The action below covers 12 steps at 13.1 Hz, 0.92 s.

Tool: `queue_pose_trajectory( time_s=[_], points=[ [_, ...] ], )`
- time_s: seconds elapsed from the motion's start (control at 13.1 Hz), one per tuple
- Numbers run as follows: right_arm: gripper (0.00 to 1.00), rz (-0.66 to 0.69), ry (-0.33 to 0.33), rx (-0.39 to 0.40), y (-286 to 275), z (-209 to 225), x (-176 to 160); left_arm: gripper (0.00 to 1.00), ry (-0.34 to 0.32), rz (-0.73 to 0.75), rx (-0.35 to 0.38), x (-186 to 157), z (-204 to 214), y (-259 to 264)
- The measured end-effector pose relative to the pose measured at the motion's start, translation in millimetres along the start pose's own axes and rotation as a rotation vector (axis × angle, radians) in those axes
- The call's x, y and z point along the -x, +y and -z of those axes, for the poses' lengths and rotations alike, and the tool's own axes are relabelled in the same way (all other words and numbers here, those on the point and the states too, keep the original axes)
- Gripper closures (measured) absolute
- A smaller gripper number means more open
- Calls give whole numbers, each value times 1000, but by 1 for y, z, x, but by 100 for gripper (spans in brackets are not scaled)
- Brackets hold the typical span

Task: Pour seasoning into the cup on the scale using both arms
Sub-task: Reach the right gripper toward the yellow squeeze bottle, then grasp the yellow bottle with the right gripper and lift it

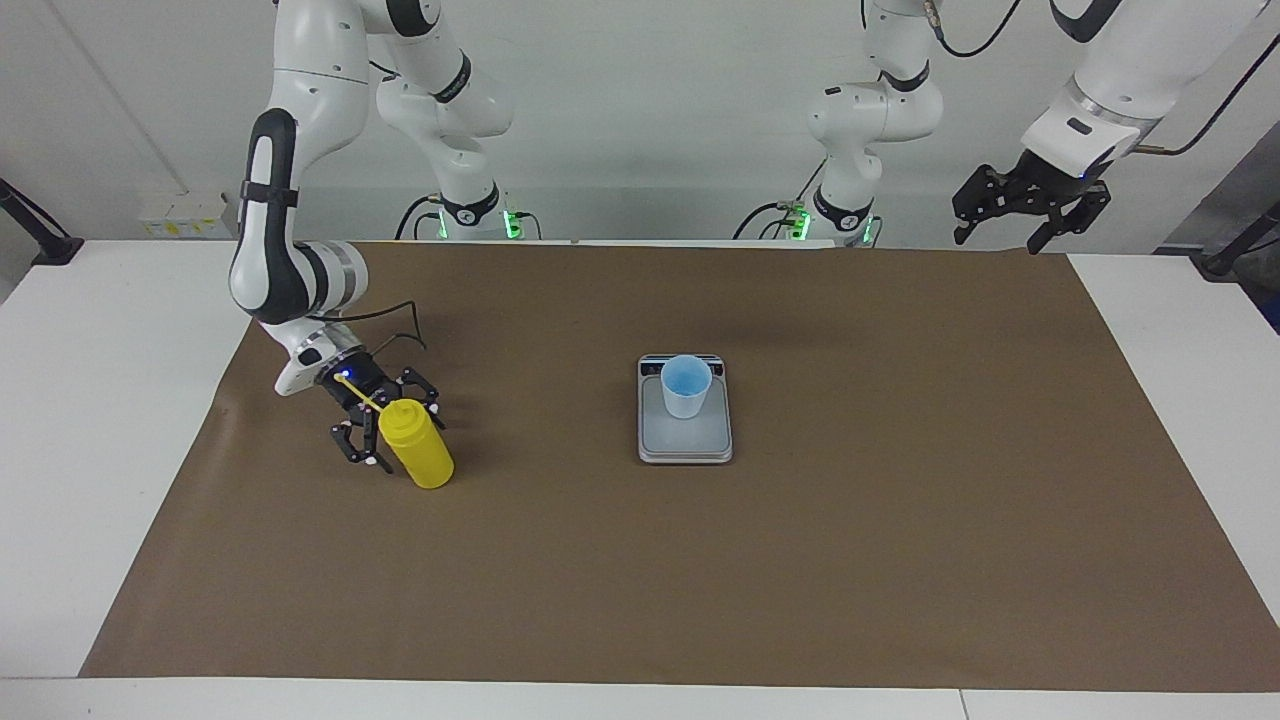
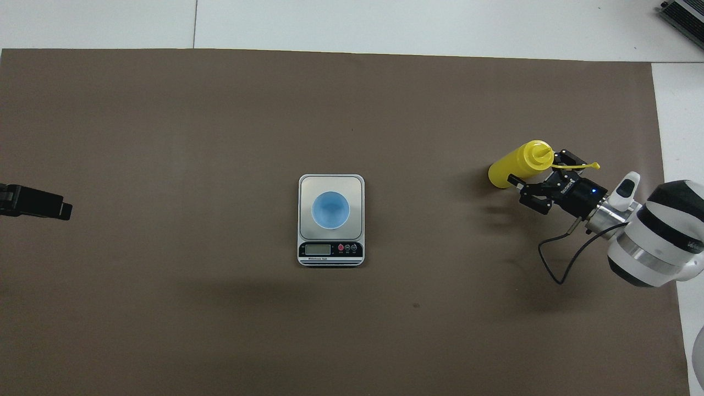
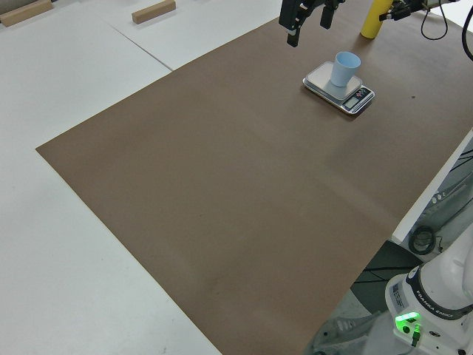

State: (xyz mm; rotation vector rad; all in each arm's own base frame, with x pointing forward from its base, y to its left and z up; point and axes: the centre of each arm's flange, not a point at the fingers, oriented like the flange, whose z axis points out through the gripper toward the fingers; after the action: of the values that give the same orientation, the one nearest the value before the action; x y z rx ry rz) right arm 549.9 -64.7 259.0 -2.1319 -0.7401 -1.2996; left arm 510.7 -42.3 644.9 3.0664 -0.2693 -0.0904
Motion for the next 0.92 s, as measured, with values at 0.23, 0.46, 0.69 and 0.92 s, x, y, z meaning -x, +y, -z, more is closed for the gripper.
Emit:
queue_pose_trajectory(
  time_s=[0.23, 0.46, 0.69, 0.92],
  points=[
    [0, -1, 2, 3, 1, -2, -6, 0, 0, 11, 2, 1, 0, -6],
    [0, -18, 8, 5, 3, -4, -14, 0, -1, 10, 1, 1, 0, -5],
    [0, -12, -12, 20, 1, -9, -18, 0, -1, 11, 2, 1, 0, -6],
    [0, 0, -28, 24, -3, -16, -22, 0, -1, 12, 2, 1, 0, -6]
  ],
)
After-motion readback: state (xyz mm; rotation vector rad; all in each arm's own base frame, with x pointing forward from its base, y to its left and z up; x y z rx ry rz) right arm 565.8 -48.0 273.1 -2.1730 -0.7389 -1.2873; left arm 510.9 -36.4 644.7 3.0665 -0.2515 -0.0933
